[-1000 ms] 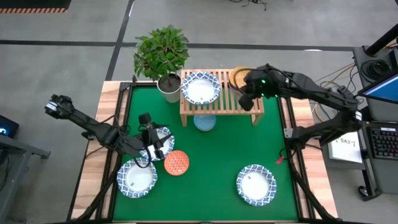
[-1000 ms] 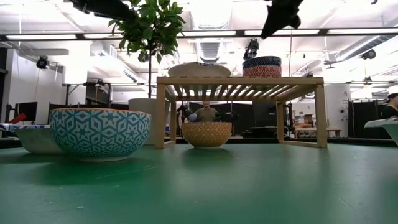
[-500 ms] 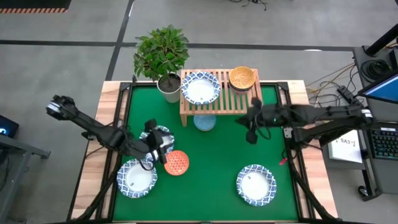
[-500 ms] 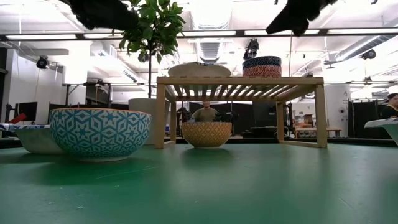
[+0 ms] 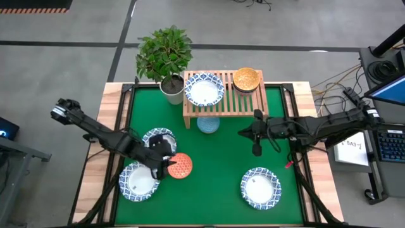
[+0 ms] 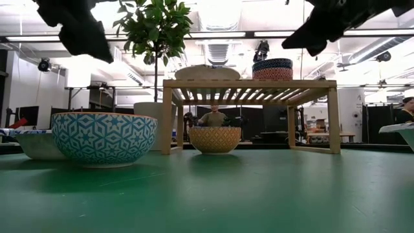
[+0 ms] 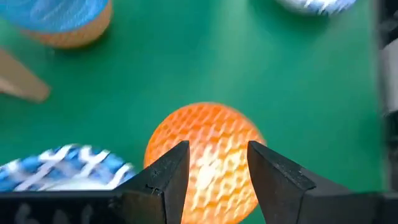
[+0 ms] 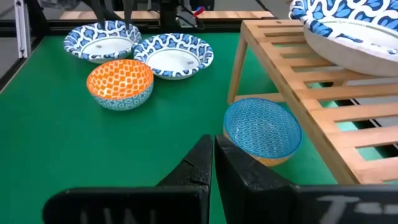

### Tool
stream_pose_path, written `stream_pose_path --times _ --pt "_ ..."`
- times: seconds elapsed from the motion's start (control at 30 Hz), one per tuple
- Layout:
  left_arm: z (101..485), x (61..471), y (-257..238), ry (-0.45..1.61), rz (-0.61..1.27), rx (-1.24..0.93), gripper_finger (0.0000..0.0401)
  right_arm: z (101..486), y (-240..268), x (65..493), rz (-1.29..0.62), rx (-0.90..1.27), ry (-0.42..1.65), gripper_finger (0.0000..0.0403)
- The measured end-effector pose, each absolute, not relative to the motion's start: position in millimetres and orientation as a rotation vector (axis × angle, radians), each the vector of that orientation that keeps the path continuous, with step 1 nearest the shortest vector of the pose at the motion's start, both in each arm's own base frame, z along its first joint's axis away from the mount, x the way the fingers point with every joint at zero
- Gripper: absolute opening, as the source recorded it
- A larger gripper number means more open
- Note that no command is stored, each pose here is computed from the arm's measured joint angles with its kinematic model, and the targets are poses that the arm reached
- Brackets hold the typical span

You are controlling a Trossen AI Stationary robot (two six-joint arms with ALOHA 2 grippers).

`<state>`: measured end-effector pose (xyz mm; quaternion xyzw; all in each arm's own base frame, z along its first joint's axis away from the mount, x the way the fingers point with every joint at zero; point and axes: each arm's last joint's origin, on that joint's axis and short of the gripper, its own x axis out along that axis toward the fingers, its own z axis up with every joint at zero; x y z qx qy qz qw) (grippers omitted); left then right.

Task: Place and stack bowls onto a shelf
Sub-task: Stack the white patterned bowl on top of the white patterned bowl on the shelf

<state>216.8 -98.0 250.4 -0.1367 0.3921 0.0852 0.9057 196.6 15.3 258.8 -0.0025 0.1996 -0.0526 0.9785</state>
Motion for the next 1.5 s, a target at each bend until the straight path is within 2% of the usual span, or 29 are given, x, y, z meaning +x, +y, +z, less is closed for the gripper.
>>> stream_pose_path --times 0.23,0.43,0.6,1.0,1.2,1.5 --pt "255 220 -103 1.163 0.221 -0.142 0.0158 257 15 192 -0.104 -0.012 0.396 0.0009" --pt "239 233 -111 1.283 0.206 -0.051 0.0190 256 15 193 -0.094 -0.061 0.402 0.0009" --pt "219 235 -113 1.397 0.200 -0.016 0.0192 256 15 193 -0.093 -0.064 0.402 0.0009" --pt "198 236 -113 1.466 0.240 -0.017 0.0163 247 15 191 -0.103 -0.023 0.427 0.0009" --pt "179 231 -109 1.457 0.278 -0.062 0.0161 247 15 191 -0.105 -0.004 0.426 0.0009" --pt "171 229 -106 1.424 0.347 -0.060 0.0159 247 19 191 -0.091 0.025 0.425 0.0009"
